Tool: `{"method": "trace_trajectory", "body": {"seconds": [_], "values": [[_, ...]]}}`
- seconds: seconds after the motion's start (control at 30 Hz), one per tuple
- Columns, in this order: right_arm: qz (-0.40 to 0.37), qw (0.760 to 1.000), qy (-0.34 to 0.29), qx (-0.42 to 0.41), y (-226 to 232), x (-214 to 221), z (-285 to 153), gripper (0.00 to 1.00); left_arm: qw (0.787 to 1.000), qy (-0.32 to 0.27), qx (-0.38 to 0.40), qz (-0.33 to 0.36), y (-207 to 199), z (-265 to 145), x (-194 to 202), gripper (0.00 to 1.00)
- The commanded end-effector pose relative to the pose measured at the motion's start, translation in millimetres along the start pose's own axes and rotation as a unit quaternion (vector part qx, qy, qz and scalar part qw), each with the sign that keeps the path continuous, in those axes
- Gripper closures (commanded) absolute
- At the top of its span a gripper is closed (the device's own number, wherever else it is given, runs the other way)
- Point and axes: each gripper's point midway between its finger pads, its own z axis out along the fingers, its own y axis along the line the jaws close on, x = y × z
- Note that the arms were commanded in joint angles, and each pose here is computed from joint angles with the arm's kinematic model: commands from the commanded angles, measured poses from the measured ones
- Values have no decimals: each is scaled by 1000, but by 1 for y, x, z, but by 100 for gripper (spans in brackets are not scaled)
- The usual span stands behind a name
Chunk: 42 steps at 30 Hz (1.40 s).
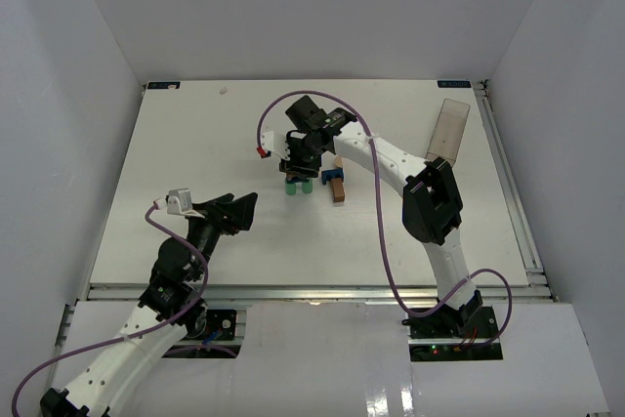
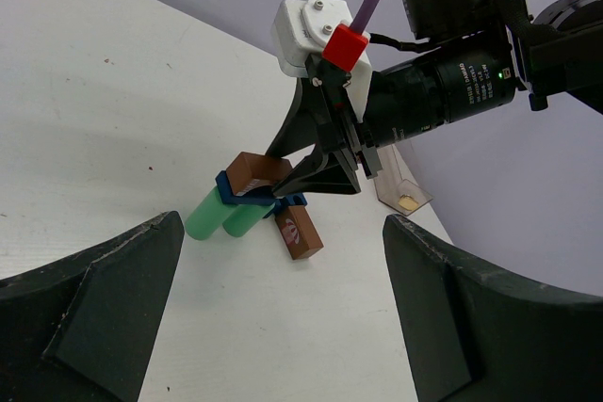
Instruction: Build the wood block tower
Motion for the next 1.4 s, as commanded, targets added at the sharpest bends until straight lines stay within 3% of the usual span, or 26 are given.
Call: {"method": "trace_trajectory", "body": {"seconds": [0.0, 1.37], "values": [[-3, 1000, -20, 7, -7, -11, -4, 53, 1000, 2, 4, 1, -2, 1, 0, 2], [-14, 1000, -24, 14, -11, -17, 0, 56, 1000, 3, 5, 2, -2, 1, 1, 2]]}}
